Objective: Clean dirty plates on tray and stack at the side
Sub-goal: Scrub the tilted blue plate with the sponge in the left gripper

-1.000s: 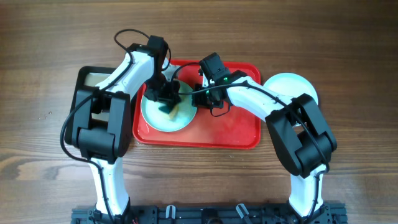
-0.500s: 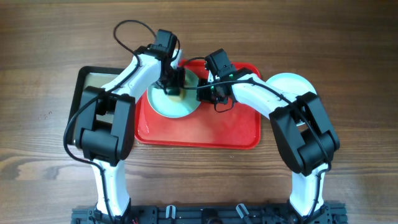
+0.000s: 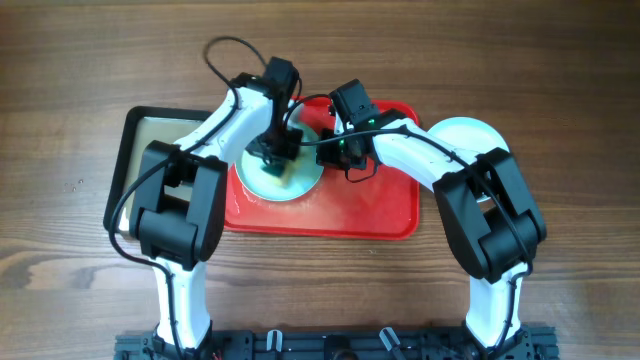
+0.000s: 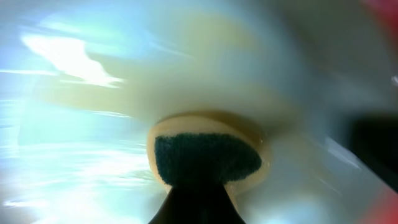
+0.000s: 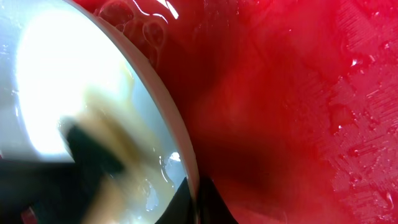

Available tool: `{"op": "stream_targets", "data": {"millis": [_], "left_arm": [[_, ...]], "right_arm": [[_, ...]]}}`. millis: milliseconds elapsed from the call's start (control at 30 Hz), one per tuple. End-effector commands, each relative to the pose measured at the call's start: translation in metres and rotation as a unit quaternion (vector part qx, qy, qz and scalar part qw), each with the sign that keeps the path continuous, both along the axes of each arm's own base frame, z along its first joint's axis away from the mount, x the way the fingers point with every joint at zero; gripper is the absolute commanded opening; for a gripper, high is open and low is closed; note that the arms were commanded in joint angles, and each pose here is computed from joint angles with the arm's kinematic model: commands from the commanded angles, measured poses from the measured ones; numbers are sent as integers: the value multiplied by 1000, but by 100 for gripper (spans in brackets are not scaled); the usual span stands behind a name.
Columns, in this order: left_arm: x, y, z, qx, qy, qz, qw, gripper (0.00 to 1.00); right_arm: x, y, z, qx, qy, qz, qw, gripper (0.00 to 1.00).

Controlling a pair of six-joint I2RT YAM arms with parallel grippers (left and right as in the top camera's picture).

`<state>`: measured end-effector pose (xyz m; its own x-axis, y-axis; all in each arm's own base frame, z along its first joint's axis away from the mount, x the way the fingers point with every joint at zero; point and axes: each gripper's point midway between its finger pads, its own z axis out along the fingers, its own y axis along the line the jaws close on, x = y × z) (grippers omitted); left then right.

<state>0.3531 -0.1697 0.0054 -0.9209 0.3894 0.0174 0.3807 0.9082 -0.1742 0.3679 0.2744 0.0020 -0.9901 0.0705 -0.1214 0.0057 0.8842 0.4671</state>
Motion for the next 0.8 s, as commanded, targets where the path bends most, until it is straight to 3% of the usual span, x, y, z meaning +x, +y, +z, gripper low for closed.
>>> {"op": "stream_targets", "data": {"millis": [0,133,233,300,400,433,600,667,767], "left_arm": [[-65,-58,-5,-191,117,-124,967,4],[-39,-57,-9,-199,76,-97,972,4],[18,-39,-22,-140,6,46,989,4],[70,-11,-27,-82,-69,211,972,4],[106,18,-25,-31,-145,325,934,4],[111,35,-24,13,-176,357,917,4],[83,111,-8,256,-253,382,851,4],[62,128,-1,323,-239,353,845,4],[38,134,-2,354,-194,331,853,4]], "right_arm": [[-4,1,-8,-4,5,11,1000,4],[-6,3,-7,0,8,13,1000,4],[-6,2,-7,-1,9,13,1000,4],[-7,2,-8,-1,9,13,1000,4],[-7,2,-8,-2,10,13,1000,4],[-7,1,-8,-4,11,13,1000,4],[-7,1,-8,-4,11,13,1000,4],[-7,1,-8,-4,11,13,1000,4],[-7,1,-8,-4,11,13,1000,4]]}}
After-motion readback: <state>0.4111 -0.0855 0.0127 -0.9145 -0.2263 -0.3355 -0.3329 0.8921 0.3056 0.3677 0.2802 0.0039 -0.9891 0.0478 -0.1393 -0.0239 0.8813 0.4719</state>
